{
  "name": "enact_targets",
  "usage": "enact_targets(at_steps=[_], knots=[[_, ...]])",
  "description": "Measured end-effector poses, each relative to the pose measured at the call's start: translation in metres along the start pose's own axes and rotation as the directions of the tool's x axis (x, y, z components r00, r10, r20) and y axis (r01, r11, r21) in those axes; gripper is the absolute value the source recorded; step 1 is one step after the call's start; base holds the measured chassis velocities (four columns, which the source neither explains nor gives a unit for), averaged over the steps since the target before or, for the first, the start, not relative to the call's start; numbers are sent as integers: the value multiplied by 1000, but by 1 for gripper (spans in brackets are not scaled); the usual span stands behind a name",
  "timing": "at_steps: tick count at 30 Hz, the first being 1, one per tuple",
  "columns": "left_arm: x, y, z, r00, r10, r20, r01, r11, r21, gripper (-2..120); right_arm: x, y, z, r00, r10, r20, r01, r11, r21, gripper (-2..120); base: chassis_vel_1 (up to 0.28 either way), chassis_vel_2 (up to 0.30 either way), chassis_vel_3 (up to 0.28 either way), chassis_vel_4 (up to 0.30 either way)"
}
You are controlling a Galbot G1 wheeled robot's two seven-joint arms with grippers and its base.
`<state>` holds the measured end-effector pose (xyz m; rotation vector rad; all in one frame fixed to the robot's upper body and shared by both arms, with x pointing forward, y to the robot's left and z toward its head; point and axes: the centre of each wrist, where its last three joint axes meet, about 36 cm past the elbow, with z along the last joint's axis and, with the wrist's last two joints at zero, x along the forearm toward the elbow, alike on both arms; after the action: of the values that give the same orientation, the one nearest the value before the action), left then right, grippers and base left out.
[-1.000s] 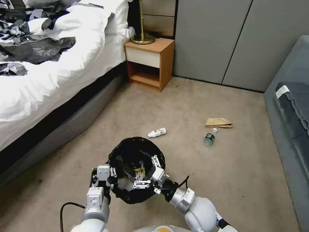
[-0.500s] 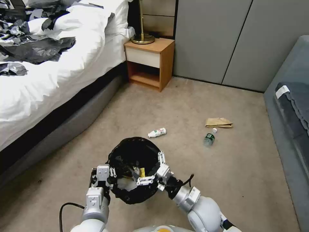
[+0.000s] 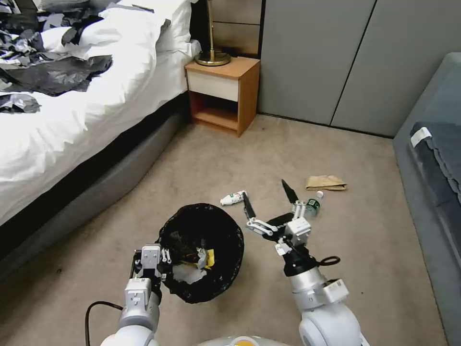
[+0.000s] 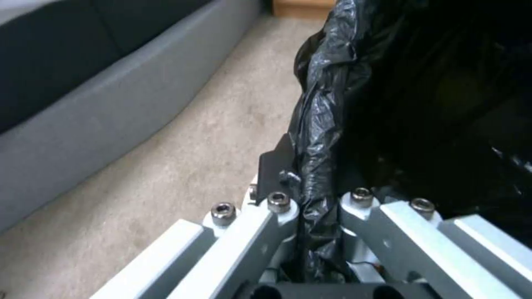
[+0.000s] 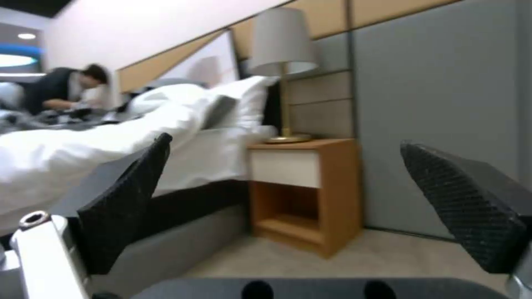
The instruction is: Pick up the trash bin, then pick up the garbage from the floor and place it into the trash bin.
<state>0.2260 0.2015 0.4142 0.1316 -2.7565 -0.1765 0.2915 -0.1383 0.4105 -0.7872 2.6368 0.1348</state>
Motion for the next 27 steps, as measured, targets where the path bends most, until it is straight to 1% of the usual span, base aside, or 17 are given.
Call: enact_targets(at_steps=[1,2,4,5,6,8,9,10,12,14,15,18,27], knots=[[0,1,0,1000,-1,1,1,1000,2,1,7,0,-6,997,83,-2,-83,997,4,100,0,0,0,0],[0,1,0,1000,-1,1,1,1000,2,1,7,0,-6,997,83,-2,-83,997,4,100,0,0,0,0],[-1,3,-1,1000,6,4,-6,1000,4,1,21,3,-7,984,175,-22,-175,984,1,100,0,0,0,0],[-1,3,-1,1000,14,8,-14,1000,6,1,25,2,-7,979,205,-19,-205,979,4,100,0,0,0,0],[-1,3,-1,1000,14,8,-14,1000,6,1,25,2,-7,979,205,-19,-205,979,4,100,0,0,0,0],[-2,5,-1,999,24,26,-24,1000,11,1,43,0,0,957,289,-26,-289,957,19,100,0,0,0,0],[-2,6,-1,999,28,33,-29,1000,11,1,48,-1,2,950,311,-26,-311,950,25,100,0,0,0,0],[-2,6,-1,999,28,33,-29,1000,11,1,48,-1,2,950,311,-26,-311,950,25,100,0,0,0,0],[-2,7,-1,998,39,48,-40,999,11,1,65,-4,10,932,362,-37,-360,932,46,100,0,0,0,0],[-2,8,-1,998,37,56,-38,999,12,1,77,-6,18,920,389,-50,-385,920,66,100,0,0,0,0],[-2,8,-1,998,37,56,-38,999,12,1,77,-6,18,920,389,-50,-385,920,66,100,0,0,0,0],[-3,7,-3,997,25,67,-26,999,18,1,87,-7,26,898,435,-68,-429,899,91,100,0,0,0,0],[-3,7,-3,997,22,68,-23,999,22,1,100,-15,38,872,482,-85,-469,873,135,100,0,0,0,0]])
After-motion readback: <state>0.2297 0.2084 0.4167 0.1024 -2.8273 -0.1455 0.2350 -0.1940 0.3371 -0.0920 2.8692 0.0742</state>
